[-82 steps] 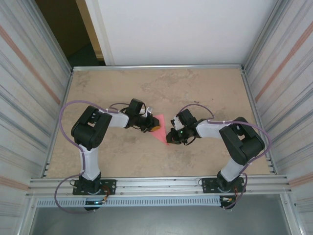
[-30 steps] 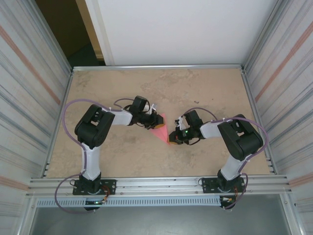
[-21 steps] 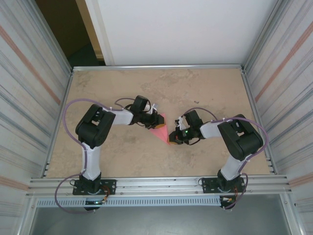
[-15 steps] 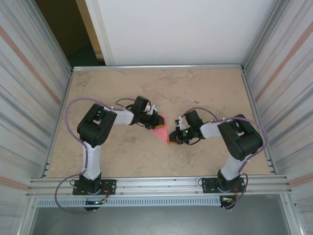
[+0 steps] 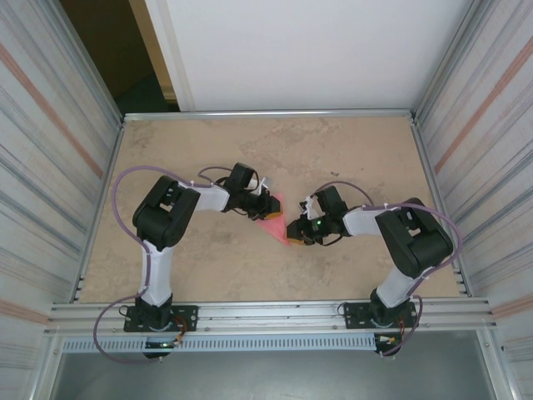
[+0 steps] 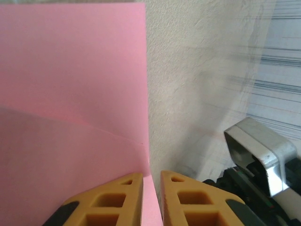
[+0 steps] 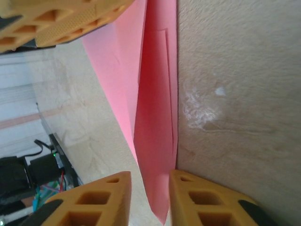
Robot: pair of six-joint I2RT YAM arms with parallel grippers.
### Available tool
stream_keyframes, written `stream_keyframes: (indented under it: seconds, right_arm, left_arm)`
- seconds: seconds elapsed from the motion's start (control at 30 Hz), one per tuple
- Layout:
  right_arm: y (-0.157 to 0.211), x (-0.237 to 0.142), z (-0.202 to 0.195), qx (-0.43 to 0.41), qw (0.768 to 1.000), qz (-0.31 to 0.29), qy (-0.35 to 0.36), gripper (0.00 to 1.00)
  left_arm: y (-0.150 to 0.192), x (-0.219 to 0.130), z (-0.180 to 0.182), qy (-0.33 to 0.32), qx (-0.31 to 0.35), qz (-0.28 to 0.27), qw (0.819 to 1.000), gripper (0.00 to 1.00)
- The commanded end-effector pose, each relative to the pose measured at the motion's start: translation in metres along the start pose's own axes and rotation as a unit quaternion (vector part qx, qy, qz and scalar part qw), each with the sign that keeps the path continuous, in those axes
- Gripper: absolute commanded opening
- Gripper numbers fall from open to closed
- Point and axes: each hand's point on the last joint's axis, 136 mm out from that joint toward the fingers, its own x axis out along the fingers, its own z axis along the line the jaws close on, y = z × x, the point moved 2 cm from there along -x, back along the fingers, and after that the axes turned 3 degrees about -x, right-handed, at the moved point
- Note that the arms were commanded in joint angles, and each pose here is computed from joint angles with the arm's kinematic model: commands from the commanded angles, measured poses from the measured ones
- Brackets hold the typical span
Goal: Fold a paper plane with a square sheet of paper (pick it up from the middle)
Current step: Fourth fold the wing at the center of the table.
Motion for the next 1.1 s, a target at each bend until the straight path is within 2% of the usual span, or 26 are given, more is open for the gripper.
stream_keyframes:
  seconds: [0.0,0.2,0.4,1.07]
  right_arm:
    - [-0.006,-0.017,0.002,0.005,0.999,-0.029,0.025,0.3]
    - [-0.027,-0.021,0.007,-0.011,0.998,-0.05,0.047,0.3]
    - [-0.041,-0.006,0.013,-0.023,0.998,-0.038,0.042,0.29]
    - [-0.04,0.021,0.006,-0.005,1.0,-0.005,0.015,0.14]
  left_arm:
    - [0.006,0.007,0.012,-0.019,-0.005,0.011,1.0,0.19]
    - [0.004,0.004,0.007,-0.013,0.0,0.005,1.0,0.19]
    - [0.003,0.003,0.003,-0.007,0.001,0.004,1.0,0.18]
    - [0.004,-0.001,-0.004,-0.001,0.003,0.001,1.0,0.18]
